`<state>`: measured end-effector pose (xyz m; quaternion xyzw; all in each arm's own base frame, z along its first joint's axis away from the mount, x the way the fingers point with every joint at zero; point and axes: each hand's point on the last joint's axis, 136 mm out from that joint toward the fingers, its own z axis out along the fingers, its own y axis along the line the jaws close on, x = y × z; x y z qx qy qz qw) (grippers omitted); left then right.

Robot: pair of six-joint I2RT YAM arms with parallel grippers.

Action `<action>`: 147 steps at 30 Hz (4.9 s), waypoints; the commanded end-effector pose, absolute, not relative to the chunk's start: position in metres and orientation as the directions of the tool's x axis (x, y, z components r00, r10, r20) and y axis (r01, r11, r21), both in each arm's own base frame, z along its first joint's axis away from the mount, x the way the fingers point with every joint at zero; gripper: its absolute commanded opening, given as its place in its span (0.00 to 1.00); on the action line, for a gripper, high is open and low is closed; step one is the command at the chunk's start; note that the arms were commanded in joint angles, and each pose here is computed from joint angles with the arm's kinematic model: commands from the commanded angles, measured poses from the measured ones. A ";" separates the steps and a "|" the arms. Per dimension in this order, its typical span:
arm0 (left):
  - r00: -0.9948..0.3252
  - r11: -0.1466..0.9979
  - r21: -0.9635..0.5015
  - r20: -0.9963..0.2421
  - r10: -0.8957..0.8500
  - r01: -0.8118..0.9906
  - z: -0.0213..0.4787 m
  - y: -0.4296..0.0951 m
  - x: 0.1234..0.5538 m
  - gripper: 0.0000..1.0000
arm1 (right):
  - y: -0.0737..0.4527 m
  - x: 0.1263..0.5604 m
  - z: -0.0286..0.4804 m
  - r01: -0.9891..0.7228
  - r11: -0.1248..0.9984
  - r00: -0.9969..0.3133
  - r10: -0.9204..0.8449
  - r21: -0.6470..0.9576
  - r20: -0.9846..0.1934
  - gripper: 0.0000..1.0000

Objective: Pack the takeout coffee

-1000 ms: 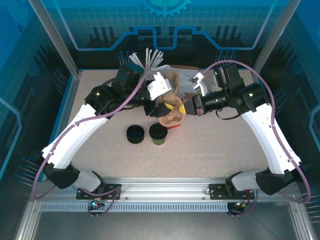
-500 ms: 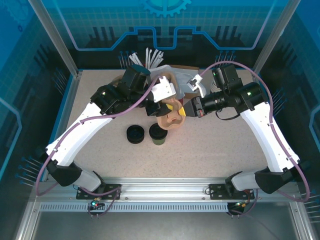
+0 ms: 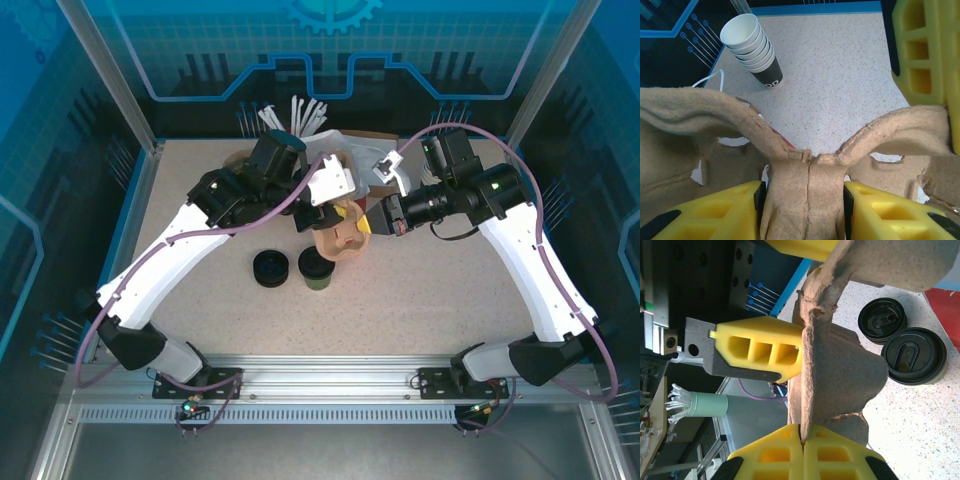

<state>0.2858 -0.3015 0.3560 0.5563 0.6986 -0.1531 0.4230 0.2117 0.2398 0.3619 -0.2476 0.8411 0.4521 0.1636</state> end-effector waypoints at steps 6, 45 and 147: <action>0.007 0.325 0.292 -0.754 0.656 0.900 0.365 -0.301 0.284 0.37 | 0.240 0.207 0.363 -0.577 0.455 -0.816 -0.282 0.678 -0.505 0.00; -0.190 0.630 0.113 -0.900 0.392 0.768 0.410 -0.219 0.272 0.30 | 0.228 0.437 0.295 -0.461 0.872 -0.738 -0.273 0.166 -0.617 0.40; -0.365 0.398 -0.126 -0.703 0.611 0.909 0.216 -0.396 0.302 0.31 | 0.160 0.271 0.296 -0.315 0.846 -0.811 -0.005 0.430 -0.585 0.00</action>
